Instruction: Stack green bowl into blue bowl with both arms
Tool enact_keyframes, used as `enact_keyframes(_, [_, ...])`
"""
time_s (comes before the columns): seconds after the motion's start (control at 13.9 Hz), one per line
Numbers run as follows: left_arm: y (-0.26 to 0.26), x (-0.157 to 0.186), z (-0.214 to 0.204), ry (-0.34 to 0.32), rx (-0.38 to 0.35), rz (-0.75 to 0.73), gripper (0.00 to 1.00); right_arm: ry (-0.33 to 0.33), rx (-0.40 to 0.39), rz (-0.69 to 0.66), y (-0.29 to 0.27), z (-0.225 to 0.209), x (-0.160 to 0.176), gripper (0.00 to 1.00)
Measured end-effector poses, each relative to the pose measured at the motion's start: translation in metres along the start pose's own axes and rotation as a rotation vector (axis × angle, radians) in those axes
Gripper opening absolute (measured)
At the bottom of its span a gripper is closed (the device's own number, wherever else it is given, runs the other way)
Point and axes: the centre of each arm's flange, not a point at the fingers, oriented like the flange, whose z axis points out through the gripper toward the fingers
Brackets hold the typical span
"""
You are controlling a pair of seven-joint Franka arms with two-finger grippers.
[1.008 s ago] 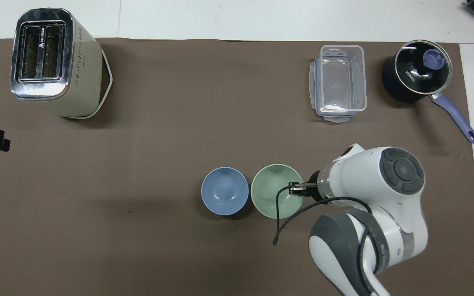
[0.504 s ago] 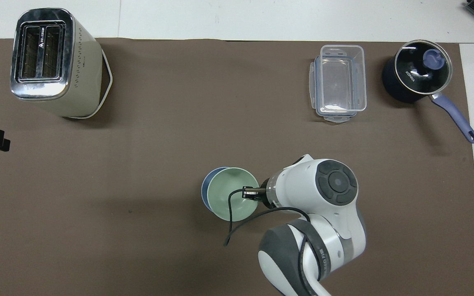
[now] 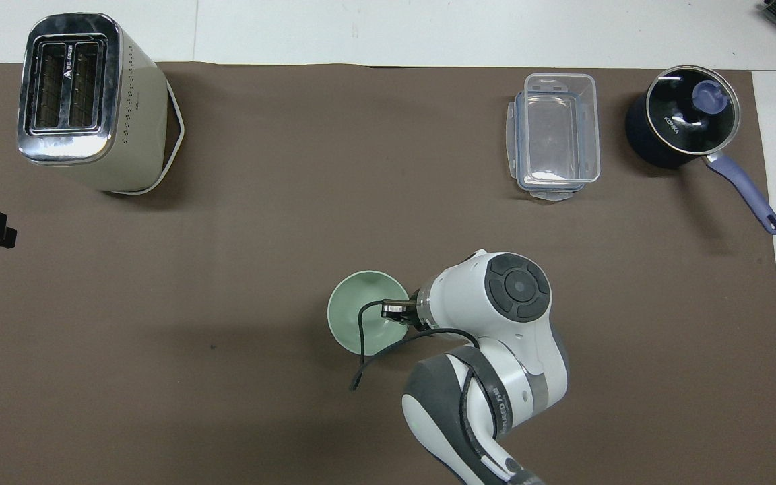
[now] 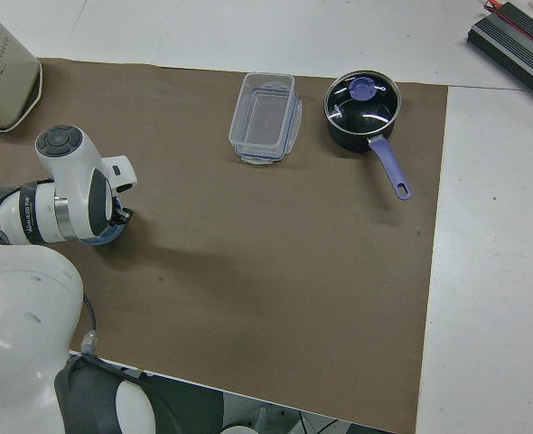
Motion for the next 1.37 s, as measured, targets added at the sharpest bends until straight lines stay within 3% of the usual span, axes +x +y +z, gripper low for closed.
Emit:
enact_keyframes(0.65, [0.000, 0.000, 0.000, 0.000, 0.000, 0.000, 1.00, 0.009, -0.025, -0.019, 0.002, 0.009, 0.003, 0.06])
enact_keyframes(0.72, [0.000, 0.000, 0.000, 0.000, 0.000, 0.000, 1.00, 0.014, -0.034, -0.028, 0.002, 0.009, 0.004, 0.09])
enact_keyframes(1.01, [0.000, 0.000, 0.000, 0.000, 0.000, 0.000, 1.00, 0.021, -0.035, -0.035, 0.001, 0.007, 0.005, 0.49])
enact_keyframes(1.37, [0.000, 0.000, 0.000, 0.000, 0.000, 0.000, 1.00, 0.060, -0.005, -0.043, -0.011, -0.017, 0.013, 0.53])
